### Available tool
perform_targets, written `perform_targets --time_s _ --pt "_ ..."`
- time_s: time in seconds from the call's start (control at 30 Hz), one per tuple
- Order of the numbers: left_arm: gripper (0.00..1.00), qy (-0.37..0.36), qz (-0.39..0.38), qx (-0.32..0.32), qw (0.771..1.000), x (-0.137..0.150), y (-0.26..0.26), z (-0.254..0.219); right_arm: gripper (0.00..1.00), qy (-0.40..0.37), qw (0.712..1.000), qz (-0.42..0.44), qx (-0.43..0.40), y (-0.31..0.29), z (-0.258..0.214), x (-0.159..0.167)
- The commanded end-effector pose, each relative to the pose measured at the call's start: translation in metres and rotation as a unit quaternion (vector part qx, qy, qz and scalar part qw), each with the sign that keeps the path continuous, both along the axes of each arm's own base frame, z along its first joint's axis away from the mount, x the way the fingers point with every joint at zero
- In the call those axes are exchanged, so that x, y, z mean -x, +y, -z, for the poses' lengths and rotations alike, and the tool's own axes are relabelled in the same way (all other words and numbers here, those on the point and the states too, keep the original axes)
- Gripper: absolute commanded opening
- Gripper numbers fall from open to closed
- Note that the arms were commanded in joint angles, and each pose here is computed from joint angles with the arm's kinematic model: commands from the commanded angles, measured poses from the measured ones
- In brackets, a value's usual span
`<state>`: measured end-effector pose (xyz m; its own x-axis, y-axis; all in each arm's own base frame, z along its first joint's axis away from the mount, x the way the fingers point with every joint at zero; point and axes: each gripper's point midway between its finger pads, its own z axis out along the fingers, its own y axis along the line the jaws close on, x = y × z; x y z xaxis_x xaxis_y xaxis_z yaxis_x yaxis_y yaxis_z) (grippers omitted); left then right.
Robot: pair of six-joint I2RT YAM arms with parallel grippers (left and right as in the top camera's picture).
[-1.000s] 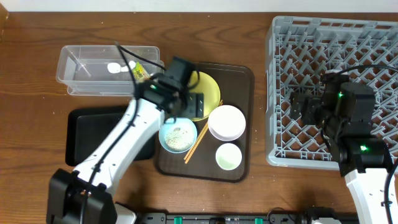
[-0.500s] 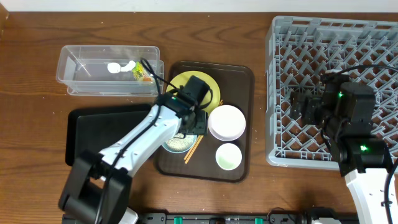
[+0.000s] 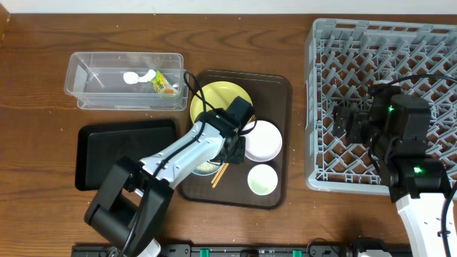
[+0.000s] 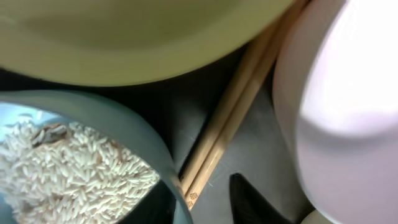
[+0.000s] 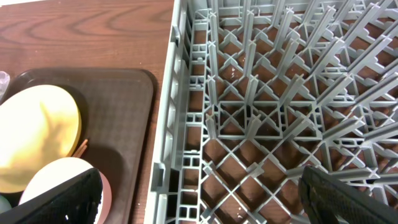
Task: Sort waste into correct bins and load items into the dishwasher rack
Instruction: 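Reach the left gripper down and grasp the light-blue rice bowl, then lift the blue bowl left over the black tray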
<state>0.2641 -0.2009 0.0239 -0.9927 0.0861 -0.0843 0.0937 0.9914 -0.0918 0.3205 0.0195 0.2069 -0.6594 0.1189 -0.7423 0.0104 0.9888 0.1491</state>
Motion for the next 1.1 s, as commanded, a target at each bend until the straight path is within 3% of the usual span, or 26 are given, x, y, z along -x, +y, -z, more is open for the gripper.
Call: perform_targets --time_s 0.0,0.13,0.57,0.8,1.07 --pt "0.2 -0.007 0.0 -0.012 1.0 -0.001 0.005 0.0 0.99 -0.007 1.0 -0.002 -0.005 0.003 -0.008 -0.002" --pt "0.06 -0.017 0.0 -0.007 1.0 -0.004 0.004 -0.006 0.99 -0.007 1.0 -0.002 -0.005 0.003 -0.008 -0.002" --pt "0.06 -0.076 -0.013 0.04 0.996 -0.009 0.019 -0.073 0.99 -0.008 1.0 -0.002 -0.004 0.003 -0.008 -0.002" --pt "0.06 -0.1 -0.047 0.146 0.983 -0.024 0.05 -0.12 0.99 -0.008 1.0 -0.002 -0.004 0.003 -0.008 -0.002" --pt "0.06 -0.072 -0.078 0.286 0.952 -0.035 0.097 -0.137 0.99 -0.008 1.0 -0.002 -0.004 0.003 -0.008 -0.002"
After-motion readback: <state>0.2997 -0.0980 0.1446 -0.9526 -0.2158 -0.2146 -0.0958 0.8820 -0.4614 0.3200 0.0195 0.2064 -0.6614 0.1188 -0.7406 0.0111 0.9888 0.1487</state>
